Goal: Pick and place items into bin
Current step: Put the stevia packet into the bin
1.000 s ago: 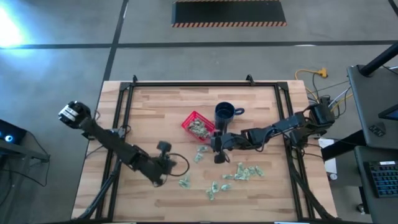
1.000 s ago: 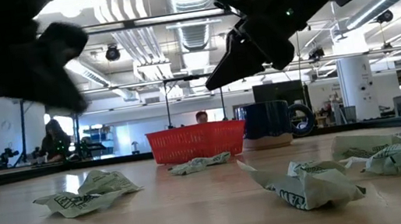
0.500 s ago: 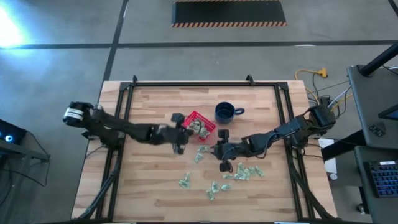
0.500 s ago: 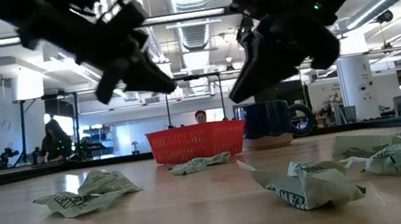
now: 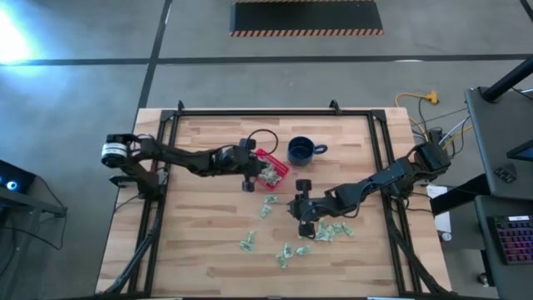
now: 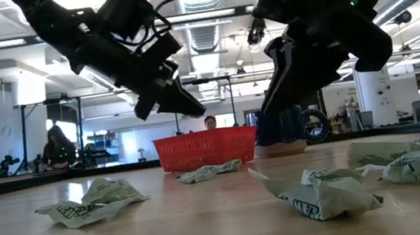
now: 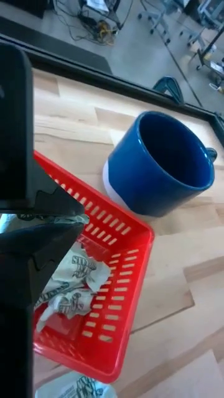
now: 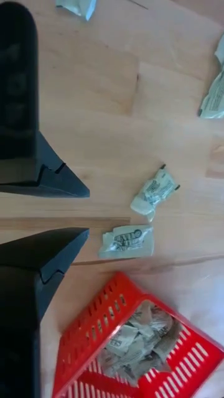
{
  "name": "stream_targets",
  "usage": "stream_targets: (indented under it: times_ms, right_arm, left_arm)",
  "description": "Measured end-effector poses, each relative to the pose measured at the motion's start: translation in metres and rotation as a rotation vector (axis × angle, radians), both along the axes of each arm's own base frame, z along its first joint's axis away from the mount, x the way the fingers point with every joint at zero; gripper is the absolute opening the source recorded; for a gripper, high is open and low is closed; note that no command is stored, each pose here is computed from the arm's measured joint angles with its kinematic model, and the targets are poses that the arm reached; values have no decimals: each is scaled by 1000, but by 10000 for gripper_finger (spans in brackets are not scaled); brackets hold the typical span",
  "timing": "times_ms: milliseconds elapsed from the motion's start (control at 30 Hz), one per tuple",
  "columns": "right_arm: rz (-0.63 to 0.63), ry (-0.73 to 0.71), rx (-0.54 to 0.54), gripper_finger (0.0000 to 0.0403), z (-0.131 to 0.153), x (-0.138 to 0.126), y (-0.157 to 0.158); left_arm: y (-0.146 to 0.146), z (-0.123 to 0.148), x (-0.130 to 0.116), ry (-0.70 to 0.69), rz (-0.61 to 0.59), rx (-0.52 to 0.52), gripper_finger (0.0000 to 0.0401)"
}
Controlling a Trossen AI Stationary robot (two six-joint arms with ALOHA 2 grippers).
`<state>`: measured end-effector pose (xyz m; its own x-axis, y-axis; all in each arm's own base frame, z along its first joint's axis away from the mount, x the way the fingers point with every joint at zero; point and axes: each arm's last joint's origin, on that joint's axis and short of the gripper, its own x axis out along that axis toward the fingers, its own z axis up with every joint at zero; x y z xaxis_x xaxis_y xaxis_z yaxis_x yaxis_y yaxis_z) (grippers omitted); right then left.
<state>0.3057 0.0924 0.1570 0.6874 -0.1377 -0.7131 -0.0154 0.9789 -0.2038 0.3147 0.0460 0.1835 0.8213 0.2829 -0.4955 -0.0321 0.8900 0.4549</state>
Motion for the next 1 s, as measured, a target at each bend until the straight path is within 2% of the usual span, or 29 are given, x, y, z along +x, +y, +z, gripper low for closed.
stream_targets:
  times_ms: [167,500,633,800,1000]
  right_arm:
    - [-8,4,6,79,0,0,0]
    - [-47,24,62,97,-2,-2,0]
    - [3,108,205,100,-6,-6,3]
    - [52,200,417,95,-7,-11,12]
    - [81,242,489,88,-7,-17,27]
  left_arm:
    - [1,-1,4,6,2,-1,20]
    - [1,6,2,-19,12,-5,132]
    - [-3,11,-1,-36,29,-54,154]
    - [-16,21,-10,-6,-5,-63,157]
    - [-31,35,-21,-6,-47,-79,157]
